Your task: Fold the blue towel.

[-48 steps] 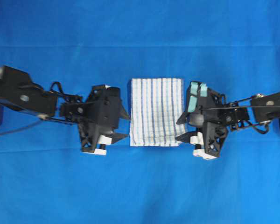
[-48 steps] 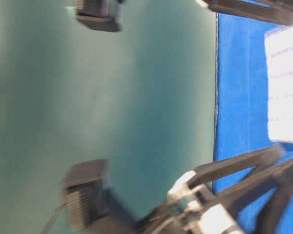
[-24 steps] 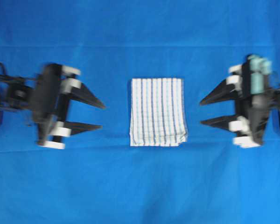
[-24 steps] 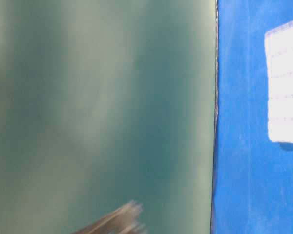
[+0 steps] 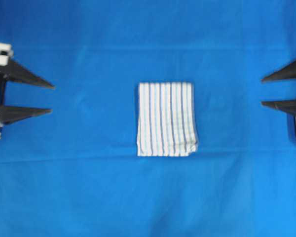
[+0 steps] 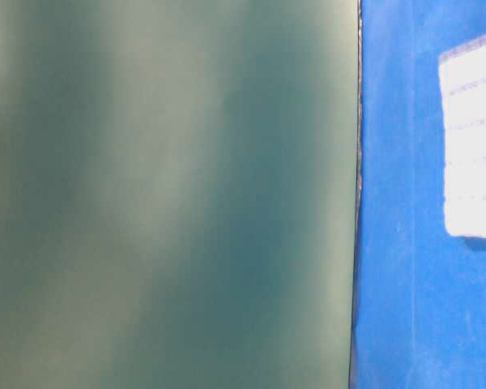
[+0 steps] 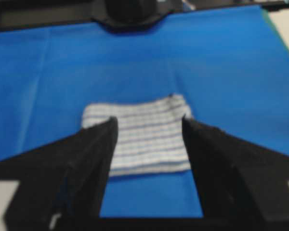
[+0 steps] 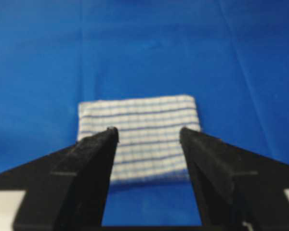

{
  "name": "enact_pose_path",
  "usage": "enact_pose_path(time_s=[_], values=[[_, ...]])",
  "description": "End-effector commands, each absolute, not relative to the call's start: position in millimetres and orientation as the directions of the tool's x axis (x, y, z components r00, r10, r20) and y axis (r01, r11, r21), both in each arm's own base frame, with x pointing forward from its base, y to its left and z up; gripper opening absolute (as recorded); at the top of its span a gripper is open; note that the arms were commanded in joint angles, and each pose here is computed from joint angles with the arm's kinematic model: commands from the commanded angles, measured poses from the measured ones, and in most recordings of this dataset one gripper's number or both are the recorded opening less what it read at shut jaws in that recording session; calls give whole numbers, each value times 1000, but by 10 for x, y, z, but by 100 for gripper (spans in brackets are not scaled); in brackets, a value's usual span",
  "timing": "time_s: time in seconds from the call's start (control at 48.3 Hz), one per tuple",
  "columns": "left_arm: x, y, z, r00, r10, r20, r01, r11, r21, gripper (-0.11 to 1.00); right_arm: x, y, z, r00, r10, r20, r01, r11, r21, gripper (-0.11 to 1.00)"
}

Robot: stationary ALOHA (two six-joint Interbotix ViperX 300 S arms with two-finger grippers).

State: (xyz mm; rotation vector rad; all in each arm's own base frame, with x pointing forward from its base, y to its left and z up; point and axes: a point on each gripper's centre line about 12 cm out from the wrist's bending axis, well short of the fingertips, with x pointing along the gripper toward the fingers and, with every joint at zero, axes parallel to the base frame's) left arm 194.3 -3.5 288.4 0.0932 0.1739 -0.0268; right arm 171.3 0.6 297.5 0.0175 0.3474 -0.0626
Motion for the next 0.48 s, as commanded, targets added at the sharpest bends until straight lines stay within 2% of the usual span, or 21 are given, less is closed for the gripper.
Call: enact_pose_path(time_s=[0.0,0.331,0.455], values=[[1821,20,2883,991,10,-135,2,996,92,49,1624,-30,2937,945,-73,-319,79,997,7,59],[1484,103,2435,991,68,-118,-62,996,56,49,1425,-133,2469,950,-118,-290,130,991,21,59],[1435,102,2356,991,70,-112,-66,997,38,49,1420,-146,2485,957,-125,-264,137,990,31,59]])
